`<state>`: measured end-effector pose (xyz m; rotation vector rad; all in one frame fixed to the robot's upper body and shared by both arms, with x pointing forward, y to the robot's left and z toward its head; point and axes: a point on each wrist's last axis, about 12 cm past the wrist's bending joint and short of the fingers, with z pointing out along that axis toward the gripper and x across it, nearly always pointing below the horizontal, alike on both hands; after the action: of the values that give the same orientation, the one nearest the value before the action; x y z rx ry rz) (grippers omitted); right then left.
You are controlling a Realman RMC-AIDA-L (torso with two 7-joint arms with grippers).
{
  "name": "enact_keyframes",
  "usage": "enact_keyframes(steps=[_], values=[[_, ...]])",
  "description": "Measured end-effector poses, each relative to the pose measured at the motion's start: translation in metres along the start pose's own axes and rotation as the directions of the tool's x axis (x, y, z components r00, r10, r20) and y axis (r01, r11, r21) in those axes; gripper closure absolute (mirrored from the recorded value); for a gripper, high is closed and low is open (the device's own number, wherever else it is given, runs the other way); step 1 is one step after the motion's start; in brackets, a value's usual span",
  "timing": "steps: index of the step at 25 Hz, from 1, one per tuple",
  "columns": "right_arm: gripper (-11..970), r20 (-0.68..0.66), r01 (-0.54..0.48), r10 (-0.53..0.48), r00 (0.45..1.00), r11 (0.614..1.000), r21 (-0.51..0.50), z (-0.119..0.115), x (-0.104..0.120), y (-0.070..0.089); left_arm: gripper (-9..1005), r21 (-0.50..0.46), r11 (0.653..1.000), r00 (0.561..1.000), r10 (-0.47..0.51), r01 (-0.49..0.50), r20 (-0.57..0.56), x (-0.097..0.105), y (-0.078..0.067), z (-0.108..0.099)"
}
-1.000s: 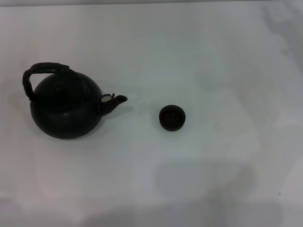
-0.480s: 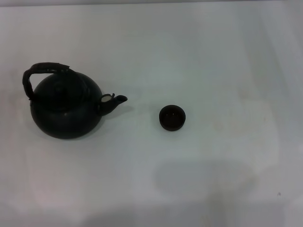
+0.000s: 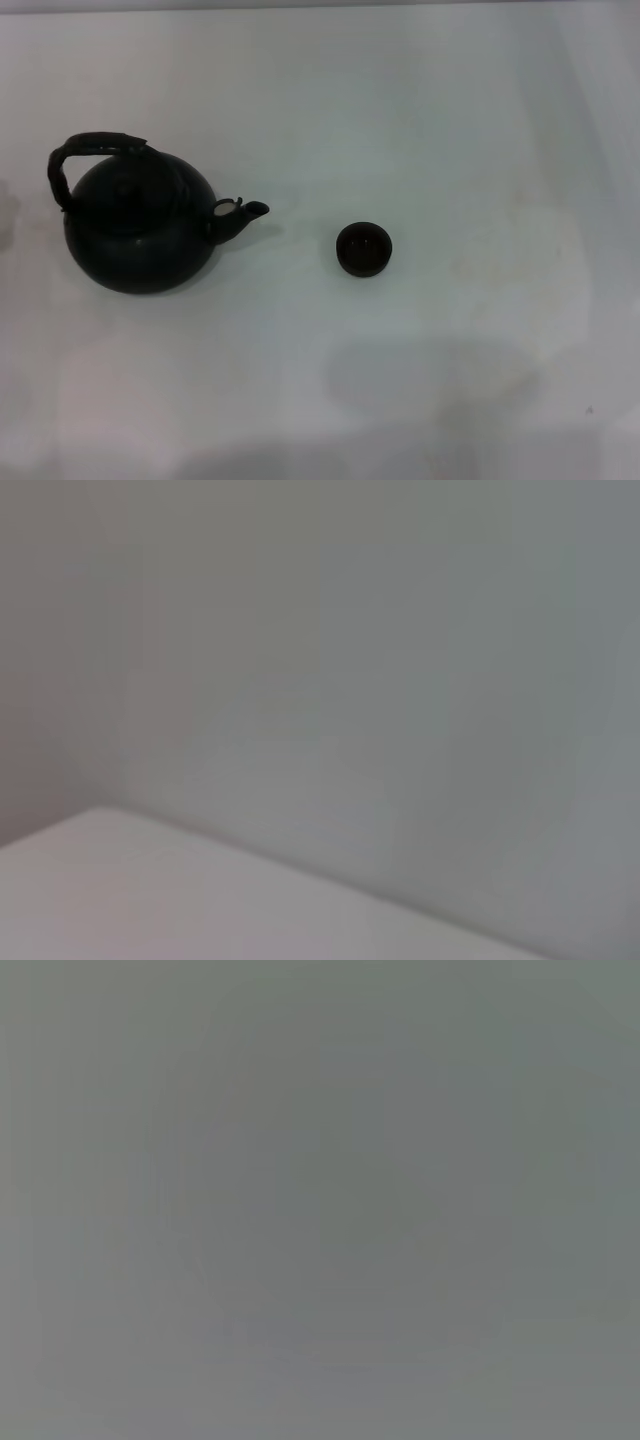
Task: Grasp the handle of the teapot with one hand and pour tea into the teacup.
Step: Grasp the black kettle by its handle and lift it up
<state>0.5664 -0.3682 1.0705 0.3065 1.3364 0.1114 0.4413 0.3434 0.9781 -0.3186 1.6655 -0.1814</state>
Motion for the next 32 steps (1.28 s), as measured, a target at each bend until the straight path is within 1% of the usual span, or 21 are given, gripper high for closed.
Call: enact_keyframes(steps=[4, 8, 9, 11, 15, 17, 20, 22, 24, 25, 26, 32], values=[[121, 0.012, -0.004, 0.004, 1.0, 1.0, 0.028, 0.001, -0.002, -0.004, 227, 0.075, 0.993, 0.995, 0.091, -0.095, 0.046, -0.001, -0.002, -0.02], [122, 0.011, -0.013, 0.012, 1.0, 0.999, 0.048, 0.002, -0.003, -0.007, 228, 0.147, 0.976, 0.987, 0.154, -0.16, 0.05, 0.001, -0.004, -0.033], [122, 0.009, -0.013, 0.013, 1.0, 0.999, 0.049, 0.002, -0.003, -0.007, 228, 0.186, 0.964, 0.982, 0.182, -0.188, 0.047, 0.002, -0.004, -0.037], [122, 0.009, -0.014, 0.013, 1.0, 0.999, 0.051, 0.002, -0.003, -0.007, 228, 0.224, 0.95, 0.976, 0.215, -0.219, 0.043, 0.002, -0.002, -0.045], [122, 0.011, -0.014, 0.013, 1.0, 0.999, 0.049, 0.003, -0.003, -0.006, 228, 0.259, 0.939, 0.974, 0.217, -0.227, 0.066, 0.002, -0.004, -0.057], [122, 0.012, -0.013, 0.013, 1.0, 0.999, 0.048, 0.004, -0.003, -0.006, 228, 0.293, 0.929, 0.974, 0.211, -0.226, 0.082, 0.002, -0.006, -0.067], [121, 0.015, -0.013, 0.012, 1.0, 0.998, 0.056, 0.005, -0.004, -0.007, 228, 0.306, 0.925, 0.974, 0.206, -0.225, 0.093, 0.001, -0.006, -0.074], [121, 0.015, -0.015, 0.014, 1.0, 0.998, 0.063, 0.006, -0.005, -0.007, 228, 0.313, 0.923, 0.974, 0.205, -0.225, 0.098, 0.001, -0.007, -0.076], [121, 0.009, -0.015, 0.015, 1.0, 0.998, 0.068, 0.007, -0.004, -0.008, 228, 0.339, 0.913, 0.974, 0.205, -0.225, 0.097, 0.002, -0.01, -0.074], [122, 0.002, -0.015, 0.015, 1.0, 0.997, 0.071, 0.008, -0.003, -0.008, 228, 0.369, 0.901, 0.974, 0.206, -0.227, 0.096, 0.002, -0.014, -0.071], [122, 0.002, -0.015, 0.015, 1.0, 0.997, 0.071, 0.008, -0.003, -0.008, 228, 0.369, 0.901, 0.974, 0.206, -0.227, 0.096, 0.002, -0.014, -0.071], [122, -0.012, -0.015, 0.016, 1.0, 0.997, 0.078, 0.007, -0.002, -0.009, 229, 0.424, 0.877, 0.974, 0.202, -0.226, 0.1, 0.002, -0.028, -0.053]])
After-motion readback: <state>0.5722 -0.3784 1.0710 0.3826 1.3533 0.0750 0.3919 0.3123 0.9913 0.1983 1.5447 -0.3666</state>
